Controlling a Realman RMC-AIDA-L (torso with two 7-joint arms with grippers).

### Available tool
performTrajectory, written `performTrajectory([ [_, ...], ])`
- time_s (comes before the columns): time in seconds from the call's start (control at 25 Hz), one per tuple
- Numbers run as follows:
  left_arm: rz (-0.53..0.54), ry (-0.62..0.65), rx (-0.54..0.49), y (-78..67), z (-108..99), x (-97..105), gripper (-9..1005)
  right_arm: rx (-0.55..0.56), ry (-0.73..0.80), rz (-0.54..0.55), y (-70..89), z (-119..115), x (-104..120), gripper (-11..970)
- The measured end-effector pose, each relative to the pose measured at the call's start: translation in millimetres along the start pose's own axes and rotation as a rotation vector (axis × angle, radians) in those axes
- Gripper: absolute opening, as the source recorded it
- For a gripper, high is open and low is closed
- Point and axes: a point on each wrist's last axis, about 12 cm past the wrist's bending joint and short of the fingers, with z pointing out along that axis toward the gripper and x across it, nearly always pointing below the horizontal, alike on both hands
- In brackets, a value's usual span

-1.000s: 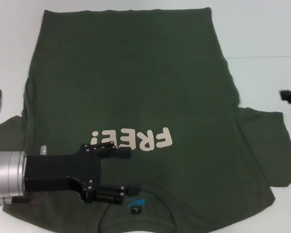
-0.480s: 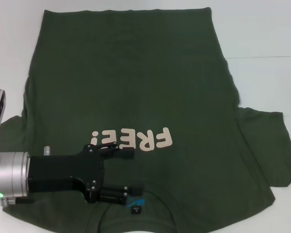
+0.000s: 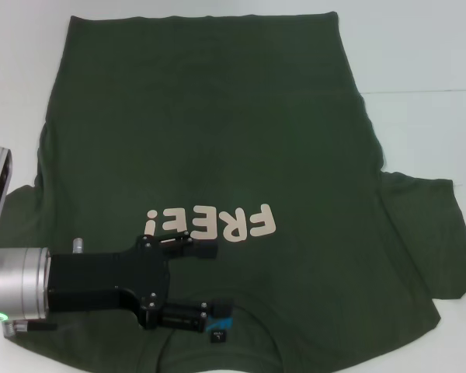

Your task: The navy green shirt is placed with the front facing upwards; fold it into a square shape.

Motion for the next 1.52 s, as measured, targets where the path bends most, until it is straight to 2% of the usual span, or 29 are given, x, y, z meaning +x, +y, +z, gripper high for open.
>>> performTrajectory([
  [0.36,-0.001,0.006,-0.001,-1.0,-1.0,2.5,928,-0.032,0.016,0.023,0.7,21.7,-8.8,764],
  [0.84,-0.010,0.003,0.003,-2.0,-0.3,4.4,928,-0.021,0.033,0.169,-1.4,19.6,-9.3,681],
  [1.52,-0.010,0.008,-0.003,-1.3,0.1,5.2,927,-0.018,0.071,0.195,1.0,39.6,-12.9,672],
])
